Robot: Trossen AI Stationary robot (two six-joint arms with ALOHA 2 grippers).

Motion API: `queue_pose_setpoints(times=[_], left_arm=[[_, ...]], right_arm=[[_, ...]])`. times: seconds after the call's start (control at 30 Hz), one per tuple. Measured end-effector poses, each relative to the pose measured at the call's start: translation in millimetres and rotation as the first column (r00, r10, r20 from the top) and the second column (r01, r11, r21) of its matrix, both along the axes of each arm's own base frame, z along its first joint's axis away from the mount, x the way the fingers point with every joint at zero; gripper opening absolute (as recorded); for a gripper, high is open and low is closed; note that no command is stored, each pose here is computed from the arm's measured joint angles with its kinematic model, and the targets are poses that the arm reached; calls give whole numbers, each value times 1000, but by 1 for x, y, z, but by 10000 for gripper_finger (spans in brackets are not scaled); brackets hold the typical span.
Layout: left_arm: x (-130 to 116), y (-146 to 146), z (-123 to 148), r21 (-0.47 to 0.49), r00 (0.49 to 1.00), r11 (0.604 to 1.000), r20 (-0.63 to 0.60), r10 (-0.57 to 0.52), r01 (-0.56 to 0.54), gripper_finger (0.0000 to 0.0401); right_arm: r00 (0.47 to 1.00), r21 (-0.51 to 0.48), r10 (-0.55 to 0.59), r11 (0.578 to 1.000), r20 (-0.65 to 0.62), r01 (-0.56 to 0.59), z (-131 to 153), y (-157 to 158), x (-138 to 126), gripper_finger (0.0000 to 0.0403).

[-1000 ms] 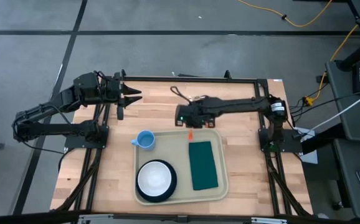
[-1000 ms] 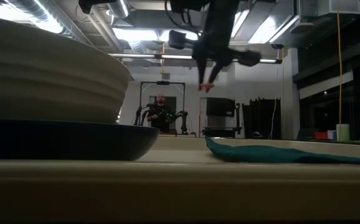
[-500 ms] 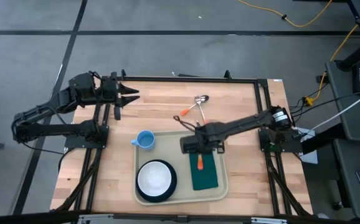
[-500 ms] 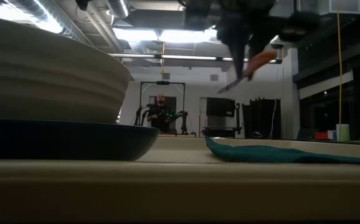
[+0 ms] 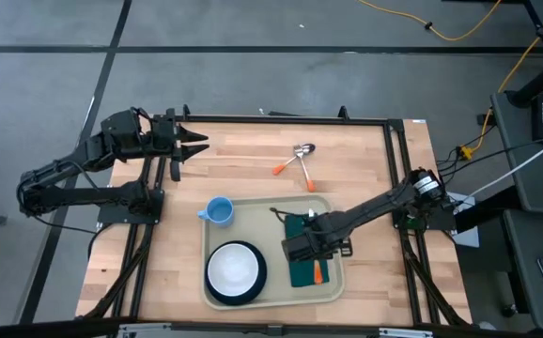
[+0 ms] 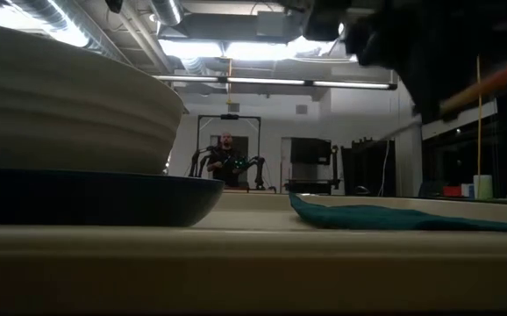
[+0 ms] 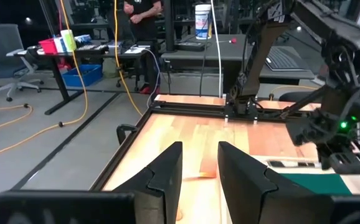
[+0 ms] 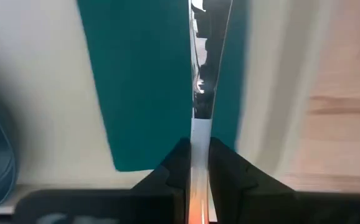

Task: Set up tray
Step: Put the orange knife on top of the green napkin

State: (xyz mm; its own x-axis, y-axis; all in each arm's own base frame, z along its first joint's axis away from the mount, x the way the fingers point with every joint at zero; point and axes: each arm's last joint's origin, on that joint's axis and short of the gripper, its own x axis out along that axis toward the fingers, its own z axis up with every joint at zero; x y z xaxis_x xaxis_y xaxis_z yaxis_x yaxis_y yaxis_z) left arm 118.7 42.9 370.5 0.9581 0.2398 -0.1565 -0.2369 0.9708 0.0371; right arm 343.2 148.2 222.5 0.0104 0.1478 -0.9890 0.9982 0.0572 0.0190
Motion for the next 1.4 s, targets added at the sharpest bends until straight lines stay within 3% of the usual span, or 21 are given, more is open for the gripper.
queue_pose_setpoints(times=[0.37, 0.5, 0.73, 1.4], left_arm=[[0, 0, 0, -12, 1000, 1000, 3, -2, 2, 97], [0, 0, 0, -14, 1000, 1000, 4, -1, 2, 97], [0, 0, 0, -15, 1000, 1000, 4, -1, 1, 97], [0, 0, 0, -18, 1000, 1000, 5, 0, 1, 97]], right_arm=[[998, 18, 12, 1000, -55, -11, -42, -4, -12, 42], [1000, 43, 16, 999, -15, -15, -51, -3, -11, 42], [998, 44, 62, 997, 1, -62, -53, -3, -11, 42], [999, 15, 22, 1000, -28, -22, -54, -5, -14, 42]])
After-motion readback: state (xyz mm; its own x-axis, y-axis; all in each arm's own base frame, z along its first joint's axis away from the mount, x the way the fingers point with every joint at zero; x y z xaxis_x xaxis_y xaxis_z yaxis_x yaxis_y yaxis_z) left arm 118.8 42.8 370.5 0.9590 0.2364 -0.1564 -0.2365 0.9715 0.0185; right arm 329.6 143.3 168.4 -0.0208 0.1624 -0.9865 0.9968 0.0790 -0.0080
